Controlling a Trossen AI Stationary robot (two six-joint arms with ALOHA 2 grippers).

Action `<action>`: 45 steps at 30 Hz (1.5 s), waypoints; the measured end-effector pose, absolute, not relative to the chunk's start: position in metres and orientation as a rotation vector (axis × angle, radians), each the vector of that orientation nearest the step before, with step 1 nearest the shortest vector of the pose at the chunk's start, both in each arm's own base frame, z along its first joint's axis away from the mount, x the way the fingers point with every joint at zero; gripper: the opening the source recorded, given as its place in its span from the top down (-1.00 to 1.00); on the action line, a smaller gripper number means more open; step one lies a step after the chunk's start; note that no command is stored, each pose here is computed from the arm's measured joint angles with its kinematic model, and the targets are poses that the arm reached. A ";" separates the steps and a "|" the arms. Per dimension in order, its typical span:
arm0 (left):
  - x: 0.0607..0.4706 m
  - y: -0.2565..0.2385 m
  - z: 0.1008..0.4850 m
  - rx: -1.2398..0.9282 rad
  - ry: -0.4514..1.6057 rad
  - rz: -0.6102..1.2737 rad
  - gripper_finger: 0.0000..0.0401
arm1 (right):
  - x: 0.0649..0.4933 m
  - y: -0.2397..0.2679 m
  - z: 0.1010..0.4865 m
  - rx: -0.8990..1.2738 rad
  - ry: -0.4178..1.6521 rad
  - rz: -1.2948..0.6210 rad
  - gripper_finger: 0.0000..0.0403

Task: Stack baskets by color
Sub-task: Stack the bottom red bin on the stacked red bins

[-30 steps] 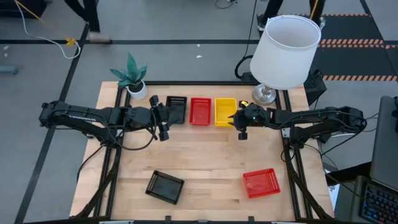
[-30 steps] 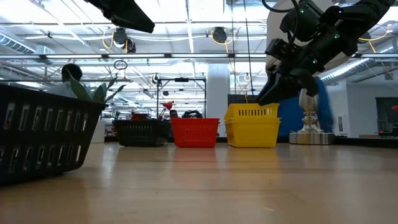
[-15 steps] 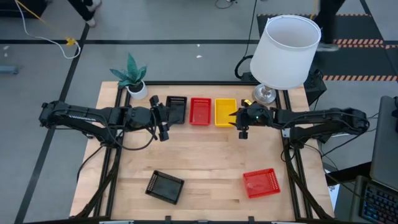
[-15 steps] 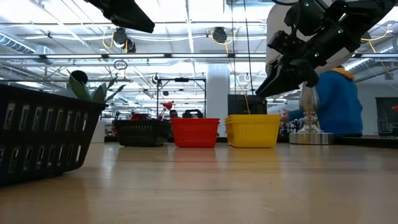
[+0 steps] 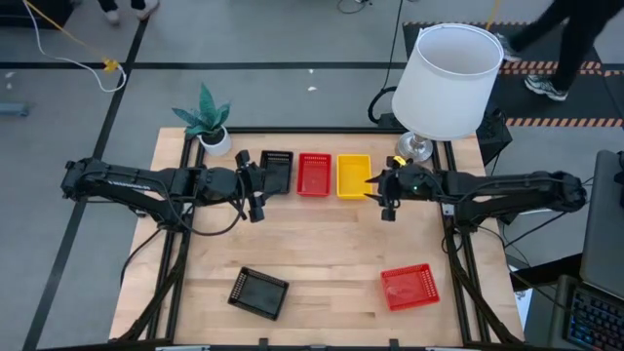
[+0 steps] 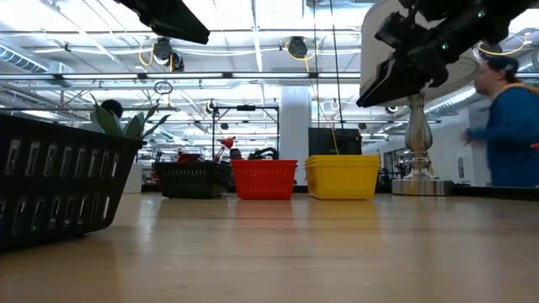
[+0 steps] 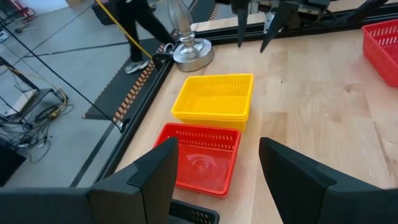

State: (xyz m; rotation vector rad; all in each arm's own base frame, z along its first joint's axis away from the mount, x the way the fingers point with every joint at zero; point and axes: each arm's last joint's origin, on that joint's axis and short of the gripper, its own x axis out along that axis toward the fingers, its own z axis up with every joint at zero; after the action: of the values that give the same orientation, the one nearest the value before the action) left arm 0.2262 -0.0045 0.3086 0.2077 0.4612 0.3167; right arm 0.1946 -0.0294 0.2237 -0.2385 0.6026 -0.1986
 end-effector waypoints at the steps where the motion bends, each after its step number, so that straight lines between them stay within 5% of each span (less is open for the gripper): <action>1: 0.226 -0.004 0.309 0.208 0.461 0.317 -0.13 | 0.195 -0.027 0.227 -0.237 0.614 -0.202 0.17; 23: 0.225 -0.014 0.305 0.198 0.492 0.230 -0.13 | 0.193 0.058 0.291 0.030 0.797 0.020 0.17; 35: 0.220 -0.037 0.295 0.130 0.528 0.154 -0.13 | 0.207 0.133 0.291 0.090 1.023 0.110 0.17; 45: 0.210 -0.062 0.267 0.053 0.575 0.075 -0.13 | 0.205 0.179 0.255 0.236 1.447 0.157 0.17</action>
State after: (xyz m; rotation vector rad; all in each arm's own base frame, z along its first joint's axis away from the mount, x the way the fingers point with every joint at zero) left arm 0.2101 -0.0624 0.2669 0.0535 0.5752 0.0749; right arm 0.2047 0.1788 0.2548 0.2362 1.4468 0.1572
